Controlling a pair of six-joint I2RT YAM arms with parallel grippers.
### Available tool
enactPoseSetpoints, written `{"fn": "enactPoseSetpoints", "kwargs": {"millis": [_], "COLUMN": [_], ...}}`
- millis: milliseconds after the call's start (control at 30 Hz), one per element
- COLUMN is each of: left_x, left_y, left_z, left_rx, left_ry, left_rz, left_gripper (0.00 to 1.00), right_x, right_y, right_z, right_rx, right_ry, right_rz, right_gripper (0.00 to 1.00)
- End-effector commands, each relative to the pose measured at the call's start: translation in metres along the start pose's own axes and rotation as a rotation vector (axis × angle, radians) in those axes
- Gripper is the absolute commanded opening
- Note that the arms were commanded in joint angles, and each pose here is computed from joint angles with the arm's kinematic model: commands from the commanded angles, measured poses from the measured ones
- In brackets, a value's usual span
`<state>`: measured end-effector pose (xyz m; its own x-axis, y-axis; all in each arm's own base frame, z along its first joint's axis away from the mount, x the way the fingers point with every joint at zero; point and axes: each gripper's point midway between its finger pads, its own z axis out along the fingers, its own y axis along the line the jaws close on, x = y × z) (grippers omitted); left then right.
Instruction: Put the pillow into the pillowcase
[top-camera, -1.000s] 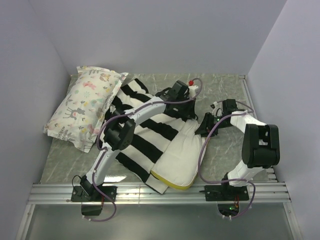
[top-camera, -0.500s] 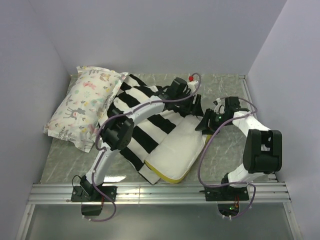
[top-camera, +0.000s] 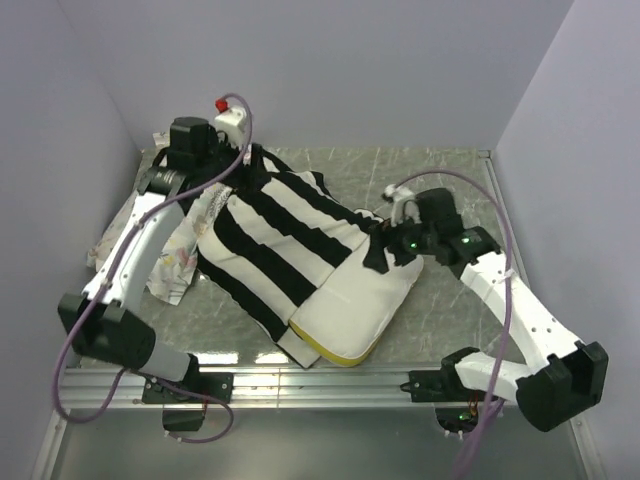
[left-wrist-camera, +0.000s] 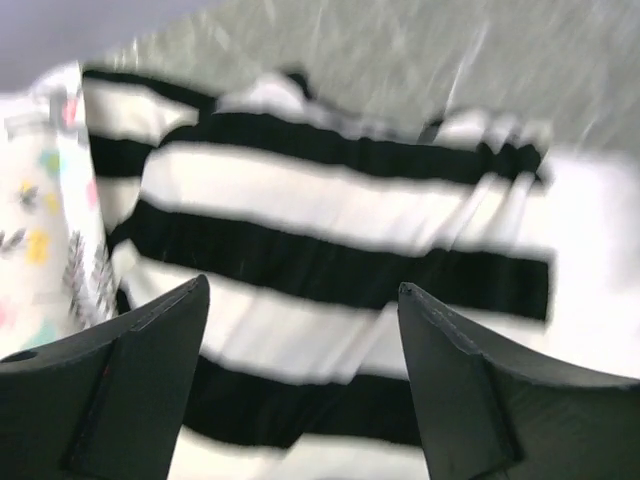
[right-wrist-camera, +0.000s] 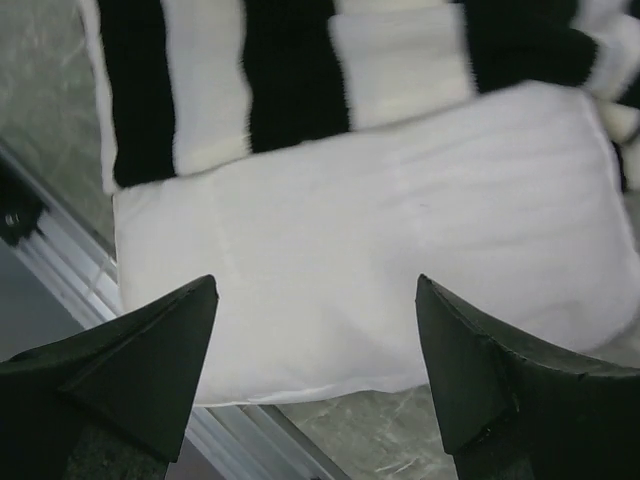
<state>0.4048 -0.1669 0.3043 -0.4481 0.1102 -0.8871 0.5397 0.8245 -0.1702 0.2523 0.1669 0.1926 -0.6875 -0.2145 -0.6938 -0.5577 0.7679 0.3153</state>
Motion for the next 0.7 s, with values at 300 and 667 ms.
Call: {"fn": "enactPoseSetpoints", "kwargs": {"millis": [300,667], "left_x": [0.191,0.235], "left_y": [0.045,-0.031], "left_z": [-0.002,0.018], "left_rx": [-0.076,0.192], "left_ry": [0.589,0.681], "left_rz": [0.356,0.438], "left_gripper": [0.79,0.04], "right_x": [0.073,0.090], "right_y": [0.020,0.031], "right_z": [0.061,0.096], "right_rx": [0.011,-0.052], "right_ry": [0.272,0.375], "right_rz": [-0.148,-0.111], "right_gripper": [0.80,0.70]}}
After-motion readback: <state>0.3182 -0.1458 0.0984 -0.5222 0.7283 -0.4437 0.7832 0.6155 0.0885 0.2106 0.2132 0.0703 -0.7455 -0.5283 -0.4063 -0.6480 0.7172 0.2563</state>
